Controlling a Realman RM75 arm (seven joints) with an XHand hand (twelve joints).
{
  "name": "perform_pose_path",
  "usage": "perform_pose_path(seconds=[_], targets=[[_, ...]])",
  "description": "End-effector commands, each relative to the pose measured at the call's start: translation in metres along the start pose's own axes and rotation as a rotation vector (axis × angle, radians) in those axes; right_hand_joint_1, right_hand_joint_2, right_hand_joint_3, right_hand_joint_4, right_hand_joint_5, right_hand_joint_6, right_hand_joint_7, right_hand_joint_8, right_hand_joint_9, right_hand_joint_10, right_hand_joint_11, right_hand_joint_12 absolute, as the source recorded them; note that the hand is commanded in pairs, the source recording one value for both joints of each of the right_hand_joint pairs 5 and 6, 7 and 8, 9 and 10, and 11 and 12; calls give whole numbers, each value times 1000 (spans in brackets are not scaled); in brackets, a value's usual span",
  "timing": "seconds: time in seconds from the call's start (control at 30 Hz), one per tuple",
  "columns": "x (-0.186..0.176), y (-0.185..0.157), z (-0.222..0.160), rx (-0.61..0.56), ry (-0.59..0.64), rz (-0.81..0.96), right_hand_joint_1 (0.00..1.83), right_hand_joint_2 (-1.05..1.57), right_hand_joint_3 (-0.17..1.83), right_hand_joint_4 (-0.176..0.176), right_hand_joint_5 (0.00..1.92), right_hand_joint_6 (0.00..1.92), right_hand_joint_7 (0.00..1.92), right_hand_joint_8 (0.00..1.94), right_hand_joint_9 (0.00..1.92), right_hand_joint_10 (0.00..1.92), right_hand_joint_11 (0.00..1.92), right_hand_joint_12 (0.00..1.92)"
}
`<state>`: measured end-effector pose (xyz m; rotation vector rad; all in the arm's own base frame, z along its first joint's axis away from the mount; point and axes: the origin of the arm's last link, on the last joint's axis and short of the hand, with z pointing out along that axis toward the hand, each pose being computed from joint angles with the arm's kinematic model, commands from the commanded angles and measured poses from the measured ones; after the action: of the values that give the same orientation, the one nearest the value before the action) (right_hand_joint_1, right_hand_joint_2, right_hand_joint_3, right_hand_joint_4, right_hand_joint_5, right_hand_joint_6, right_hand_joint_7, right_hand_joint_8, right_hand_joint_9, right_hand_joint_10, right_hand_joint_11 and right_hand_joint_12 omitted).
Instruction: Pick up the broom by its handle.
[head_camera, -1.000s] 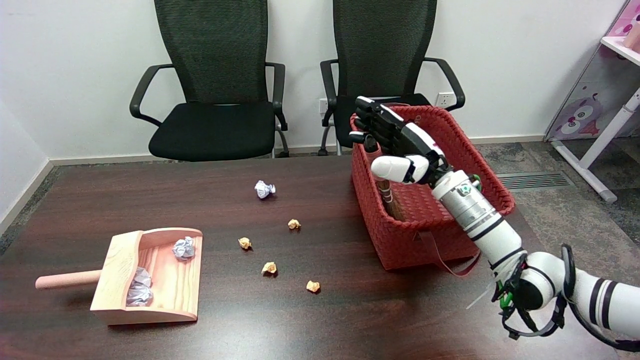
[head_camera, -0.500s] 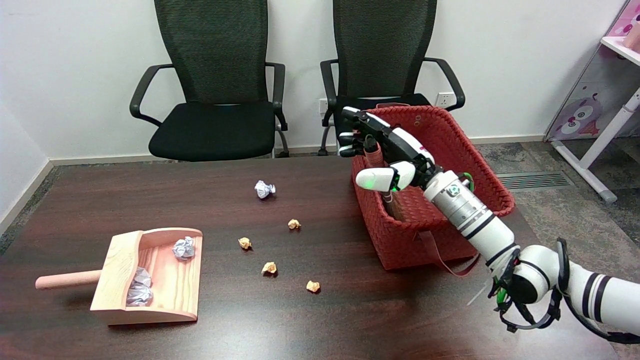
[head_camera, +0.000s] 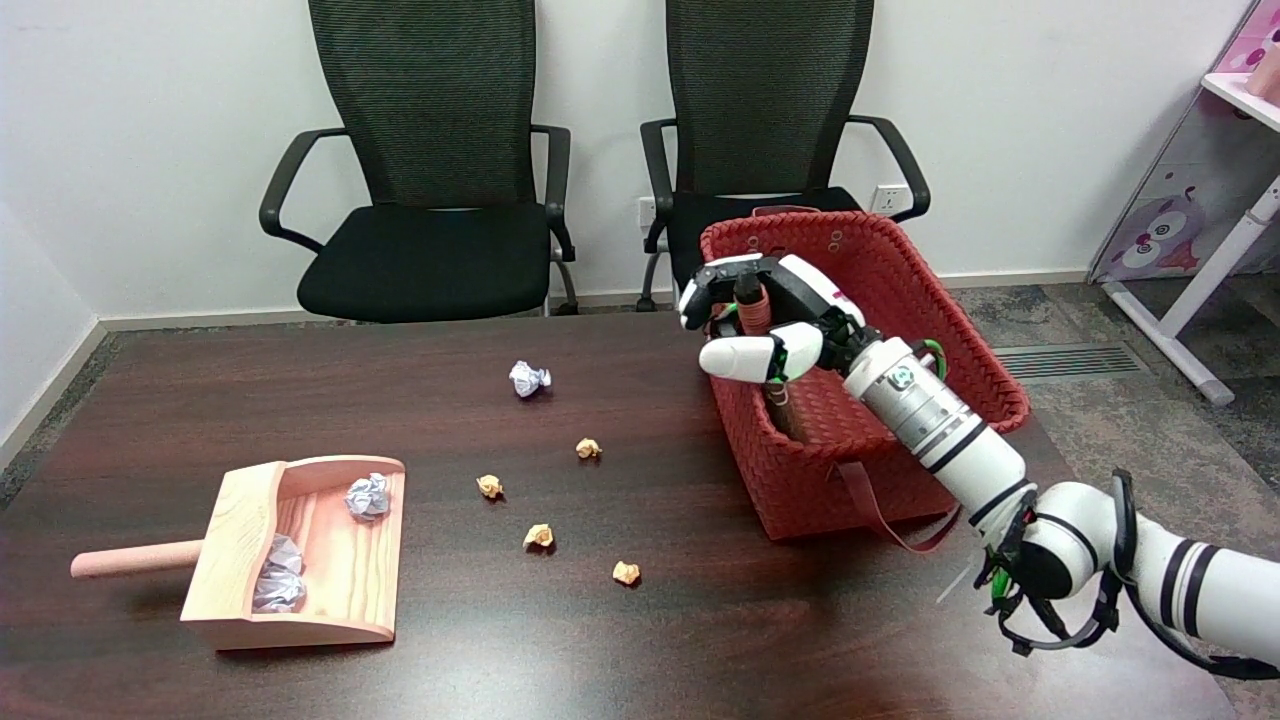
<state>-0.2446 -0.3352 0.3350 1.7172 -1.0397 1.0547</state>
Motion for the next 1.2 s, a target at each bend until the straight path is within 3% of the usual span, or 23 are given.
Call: perform_pose_path(seconds=[0.03,0.1,0.17,0.2,0.23,0.4,0.6,0.7,0.8,0.93,1.2], targets=[[3,3,2,-13,1,-26,878,101,603,-176,1027,1027,1027,1027,1611,1611,1323,1323],[4,3,2,-13,2,-27,879,115,608,-172,1043,1043,1043,1043,1625,1625,1344,1344],[4,2,3,-11,3,-29,873,138,632,61,1123,1123,1123,1123,1667,1667,1381,1381],[4,2,3,-11,3,-29,866,146,638,139,1186,1186,1186,1186,1698,1698,1411,1411],[5,2,3,-10,4,-29,860,156,643,176,1248,1248,1248,1248,1724,1724,1441,1441],[6,2,4,-10,7,-33,853,208,672,176,1469,1469,1469,1469,1914,1914,1585,1585],[9,-1,6,0,16,-33,839,247,692,176,1708,1708,1708,1708,1920,1920,1760,1760],[9,-2,8,6,17,-33,848,257,703,176,1917,1917,1917,1917,1920,1920,1863,1863],[12,-6,10,19,26,-40,850,275,696,176,1920,1920,1920,1920,1920,1920,1920,1920],[11,-19,15,45,29,-60,862,316,694,129,1920,1920,1920,1920,1920,1920,1920,1920],[15,-49,27,52,37,-121,885,430,677,125,1920,1920,1920,1920,1920,1920,1920,1920]])
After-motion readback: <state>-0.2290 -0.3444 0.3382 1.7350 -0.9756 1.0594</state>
